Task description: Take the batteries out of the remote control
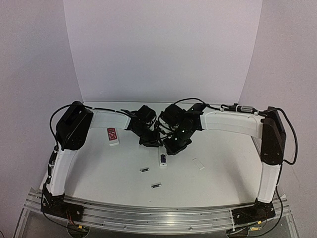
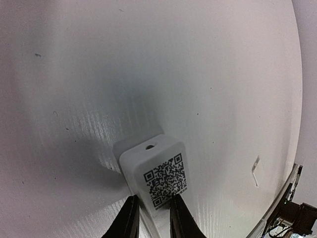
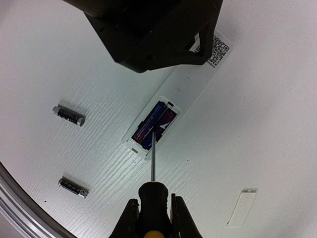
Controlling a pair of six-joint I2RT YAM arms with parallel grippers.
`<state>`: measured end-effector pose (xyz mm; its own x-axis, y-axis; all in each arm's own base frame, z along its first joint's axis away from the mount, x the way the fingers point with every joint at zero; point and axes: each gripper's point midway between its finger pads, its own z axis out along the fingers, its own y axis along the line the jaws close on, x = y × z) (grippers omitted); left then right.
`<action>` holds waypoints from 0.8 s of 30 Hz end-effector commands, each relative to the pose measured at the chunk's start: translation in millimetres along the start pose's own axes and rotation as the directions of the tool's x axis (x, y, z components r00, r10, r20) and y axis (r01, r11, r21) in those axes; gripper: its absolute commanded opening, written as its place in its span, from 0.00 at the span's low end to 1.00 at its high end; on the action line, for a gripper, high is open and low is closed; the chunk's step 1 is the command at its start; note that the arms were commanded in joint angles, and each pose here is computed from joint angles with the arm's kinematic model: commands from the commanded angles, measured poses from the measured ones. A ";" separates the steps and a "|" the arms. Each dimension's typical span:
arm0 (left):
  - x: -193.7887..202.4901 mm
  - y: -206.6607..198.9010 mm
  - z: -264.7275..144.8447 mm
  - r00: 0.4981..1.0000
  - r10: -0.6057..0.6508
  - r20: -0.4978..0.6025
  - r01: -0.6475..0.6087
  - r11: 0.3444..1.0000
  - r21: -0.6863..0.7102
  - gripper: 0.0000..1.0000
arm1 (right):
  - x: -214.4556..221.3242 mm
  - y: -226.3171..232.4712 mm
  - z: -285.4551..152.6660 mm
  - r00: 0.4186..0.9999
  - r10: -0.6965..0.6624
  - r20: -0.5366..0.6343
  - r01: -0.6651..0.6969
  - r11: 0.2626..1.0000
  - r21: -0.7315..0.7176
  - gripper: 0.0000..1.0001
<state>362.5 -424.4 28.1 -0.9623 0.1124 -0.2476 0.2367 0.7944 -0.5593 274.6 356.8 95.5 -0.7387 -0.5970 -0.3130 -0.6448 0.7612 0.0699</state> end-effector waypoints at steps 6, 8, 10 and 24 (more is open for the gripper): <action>44.3 33.0 23.4 0.995 -0.049 -0.088 0.038 0.992 -0.122 0.18 | 46.4 -2.4 48.8 0.979 -0.044 -0.199 0.057 0.996 0.064 0.00; 45.8 34.5 24.9 0.995 -0.052 -0.090 0.041 0.992 -0.123 0.18 | 53.1 -5.1 53.1 0.977 -0.026 -0.211 0.043 0.996 0.076 0.00; 48.0 37.1 27.5 0.994 -0.056 -0.096 0.044 0.991 -0.126 0.17 | 62.2 -5.0 58.4 0.977 -0.006 -0.214 0.021 0.997 0.067 0.00; 58.6 49.1 35.3 0.990 -0.067 -0.124 0.049 0.988 -0.143 0.13 | 78.0 -1.7 73.0 0.968 0.244 -0.059 -0.251 0.934 -0.254 0.00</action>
<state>362.7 -422.9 28.0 -0.9653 0.0719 -0.2512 0.2081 0.7930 -0.5725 262.7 336.9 73.3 -0.8146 -0.4170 -0.4032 -0.5417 0.7955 0.2717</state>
